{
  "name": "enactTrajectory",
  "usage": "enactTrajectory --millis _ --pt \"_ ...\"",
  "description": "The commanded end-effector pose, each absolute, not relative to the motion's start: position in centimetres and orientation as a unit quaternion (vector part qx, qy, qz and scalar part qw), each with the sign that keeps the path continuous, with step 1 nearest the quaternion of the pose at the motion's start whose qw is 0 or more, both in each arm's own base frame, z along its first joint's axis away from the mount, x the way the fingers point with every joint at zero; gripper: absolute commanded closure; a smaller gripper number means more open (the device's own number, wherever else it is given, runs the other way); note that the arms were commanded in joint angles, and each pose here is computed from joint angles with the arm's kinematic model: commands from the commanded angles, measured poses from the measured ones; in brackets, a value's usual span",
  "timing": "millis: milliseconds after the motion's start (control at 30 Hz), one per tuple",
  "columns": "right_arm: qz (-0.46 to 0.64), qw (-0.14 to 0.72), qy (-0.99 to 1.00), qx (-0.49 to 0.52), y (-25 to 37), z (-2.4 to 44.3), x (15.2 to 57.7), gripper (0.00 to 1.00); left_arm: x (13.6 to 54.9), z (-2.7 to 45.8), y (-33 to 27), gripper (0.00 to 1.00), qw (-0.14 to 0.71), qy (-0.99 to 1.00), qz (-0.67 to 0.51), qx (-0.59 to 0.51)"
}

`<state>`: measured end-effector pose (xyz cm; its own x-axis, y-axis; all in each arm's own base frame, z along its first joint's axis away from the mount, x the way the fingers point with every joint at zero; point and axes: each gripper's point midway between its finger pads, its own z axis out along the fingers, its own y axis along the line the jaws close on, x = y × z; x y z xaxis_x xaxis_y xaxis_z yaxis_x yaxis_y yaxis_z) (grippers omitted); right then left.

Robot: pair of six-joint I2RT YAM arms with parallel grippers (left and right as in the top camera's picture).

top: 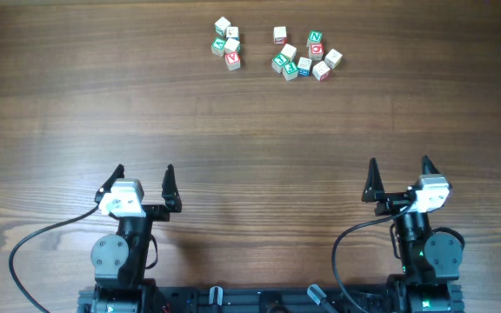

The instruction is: Form a circle

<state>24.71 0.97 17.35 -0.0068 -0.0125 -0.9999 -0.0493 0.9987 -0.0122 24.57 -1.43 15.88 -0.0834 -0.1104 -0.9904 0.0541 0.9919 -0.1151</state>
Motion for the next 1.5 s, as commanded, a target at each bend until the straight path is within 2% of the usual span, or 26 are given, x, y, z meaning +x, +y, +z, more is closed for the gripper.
enactTrajectory --millis 0,167,233,267,400,533,833,967,1133,1267,1367,1467 --pt "-0.071 0.705 0.701 -0.083 0.4 17.6 24.7 0.00 24.6 15.7 -1.8 0.00 0.677 0.733 -0.070 -0.014" --pt "-0.066 0.705 0.701 -0.084 0.6 17.6 24.7 0.00 24.6 15.7 -1.8 0.00 0.677 0.733 -0.070 -0.014" --pt "-0.031 0.707 0.697 -0.110 2.0 17.6 24.6 0.00 24.6 15.7 -1.8 0.00 0.677 0.733 -0.070 -0.014" --pt "0.030 0.711 0.695 -0.107 3.4 17.8 24.4 0.00 24.6 15.7 -1.8 0.00 0.677 0.733 -0.070 -0.014" --pt "0.259 0.665 0.698 0.059 5.0 18.0 24.0 0.01 24.6 15.7 -1.8 0.00 0.677 0.733 -0.070 -0.014" --pt "0.321 0.637 0.688 0.130 4.8 17.9 24.0 0.00 24.6 15.7 -1.8 0.00 0.677 0.733 -0.070 -0.014" --pt "0.300 0.642 0.703 0.047 6.3 21.2 23.4 0.00 24.6 15.7 -1.8 0.00 0.677 0.733 -0.070 -0.014" --pt "0.256 0.597 0.759 0.029 6.2 21.6 25.1 0.00 24.6 15.7 -1.8 0.00 0.677 0.733 -0.070 -0.014" --pt "0.228 0.488 0.842 0.038 6.1 22.0 28.5 0.00 24.6 15.7 -1.8 0.00 0.677 0.733 -0.070 -0.014" --pt "0.218 0.386 0.894 0.064 6.1 23.6 29.7 0.00 24.6 15.7 -1.8 0.00 0.677 0.733 -0.070 -0.014" --pt "0.250 0.373 0.892 0.056 7.2 25.5 30.6 0.00 24.6 15.7 -1.8 0.00 0.677 0.733 -0.070 -0.014" --pt "0.233 0.377 0.893 0.081 6.4 25.1 31.6 0.00 24.6 15.7 -1.8 0.00 0.677 0.733 -0.070 -0.014"
